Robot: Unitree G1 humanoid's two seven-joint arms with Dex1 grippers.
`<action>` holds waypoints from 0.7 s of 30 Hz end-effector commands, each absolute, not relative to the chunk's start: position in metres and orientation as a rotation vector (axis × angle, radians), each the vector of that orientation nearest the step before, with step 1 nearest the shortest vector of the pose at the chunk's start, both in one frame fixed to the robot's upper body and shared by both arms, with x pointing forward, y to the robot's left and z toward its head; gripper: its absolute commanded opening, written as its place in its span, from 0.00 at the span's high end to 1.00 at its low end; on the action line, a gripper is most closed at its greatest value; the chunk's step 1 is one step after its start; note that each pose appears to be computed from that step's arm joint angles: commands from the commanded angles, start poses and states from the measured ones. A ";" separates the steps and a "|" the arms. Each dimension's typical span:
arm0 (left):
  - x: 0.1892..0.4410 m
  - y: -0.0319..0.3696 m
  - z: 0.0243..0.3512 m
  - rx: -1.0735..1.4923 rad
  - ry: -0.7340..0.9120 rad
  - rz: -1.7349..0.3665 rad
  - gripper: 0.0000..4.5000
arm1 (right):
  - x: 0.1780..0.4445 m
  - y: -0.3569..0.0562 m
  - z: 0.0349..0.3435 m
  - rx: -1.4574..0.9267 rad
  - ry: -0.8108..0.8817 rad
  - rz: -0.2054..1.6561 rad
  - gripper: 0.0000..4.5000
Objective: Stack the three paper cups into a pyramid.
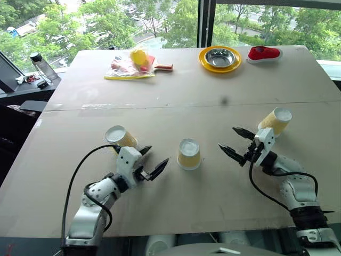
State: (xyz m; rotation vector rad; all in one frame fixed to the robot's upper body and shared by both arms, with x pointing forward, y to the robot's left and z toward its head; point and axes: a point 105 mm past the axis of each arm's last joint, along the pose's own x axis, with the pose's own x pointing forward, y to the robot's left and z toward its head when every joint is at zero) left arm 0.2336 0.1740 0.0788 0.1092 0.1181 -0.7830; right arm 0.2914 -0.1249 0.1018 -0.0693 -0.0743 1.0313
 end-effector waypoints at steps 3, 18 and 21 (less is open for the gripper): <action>0.185 0.170 0.112 0.082 0.131 -1.022 0.02 | 0.275 -0.094 0.120 -0.112 -0.083 1.212 0.00; 0.178 0.177 0.135 0.156 0.077 -0.998 0.02 | 0.274 -0.039 0.138 -0.147 -0.117 1.373 0.00; 0.182 0.179 0.137 0.162 0.056 -0.972 0.02 | 0.270 -0.034 0.136 -0.152 -0.104 1.411 0.00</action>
